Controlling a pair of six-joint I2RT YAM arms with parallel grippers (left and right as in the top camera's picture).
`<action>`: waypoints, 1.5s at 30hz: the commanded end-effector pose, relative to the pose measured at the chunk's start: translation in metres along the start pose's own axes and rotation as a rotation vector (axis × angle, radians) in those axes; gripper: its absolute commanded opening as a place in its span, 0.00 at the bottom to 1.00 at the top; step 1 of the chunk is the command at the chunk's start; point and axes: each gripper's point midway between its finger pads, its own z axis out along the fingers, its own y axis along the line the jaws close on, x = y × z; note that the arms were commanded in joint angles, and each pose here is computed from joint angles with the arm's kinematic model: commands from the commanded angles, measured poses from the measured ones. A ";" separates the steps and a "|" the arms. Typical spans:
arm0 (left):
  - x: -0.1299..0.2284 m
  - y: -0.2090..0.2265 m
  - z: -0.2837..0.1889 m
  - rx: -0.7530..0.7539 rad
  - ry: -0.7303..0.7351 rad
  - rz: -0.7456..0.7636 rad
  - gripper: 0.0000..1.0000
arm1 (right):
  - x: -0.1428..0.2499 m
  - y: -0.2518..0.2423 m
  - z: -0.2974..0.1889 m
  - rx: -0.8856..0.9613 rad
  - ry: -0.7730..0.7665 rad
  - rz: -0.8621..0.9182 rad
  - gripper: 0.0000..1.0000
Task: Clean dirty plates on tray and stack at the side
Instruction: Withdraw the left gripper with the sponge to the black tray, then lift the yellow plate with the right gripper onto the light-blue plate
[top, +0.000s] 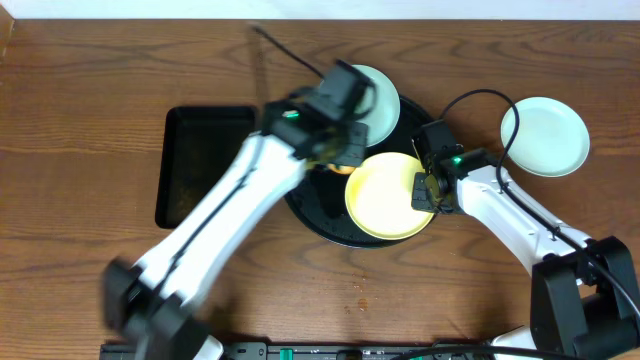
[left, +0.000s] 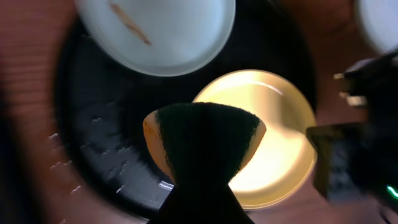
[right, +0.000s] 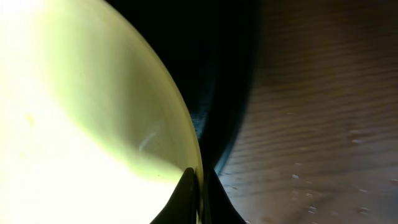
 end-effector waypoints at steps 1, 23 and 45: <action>-0.004 0.028 -0.037 -0.026 -0.040 -0.058 0.07 | -0.032 -0.011 -0.039 0.054 -0.159 -0.005 0.01; 0.085 0.129 -0.008 0.148 0.242 -0.298 0.07 | -0.071 0.042 -0.253 0.632 -1.022 -0.436 0.01; 0.090 0.135 -0.004 0.141 0.246 -0.318 0.08 | -0.072 0.100 -0.214 0.671 -1.004 -0.609 0.01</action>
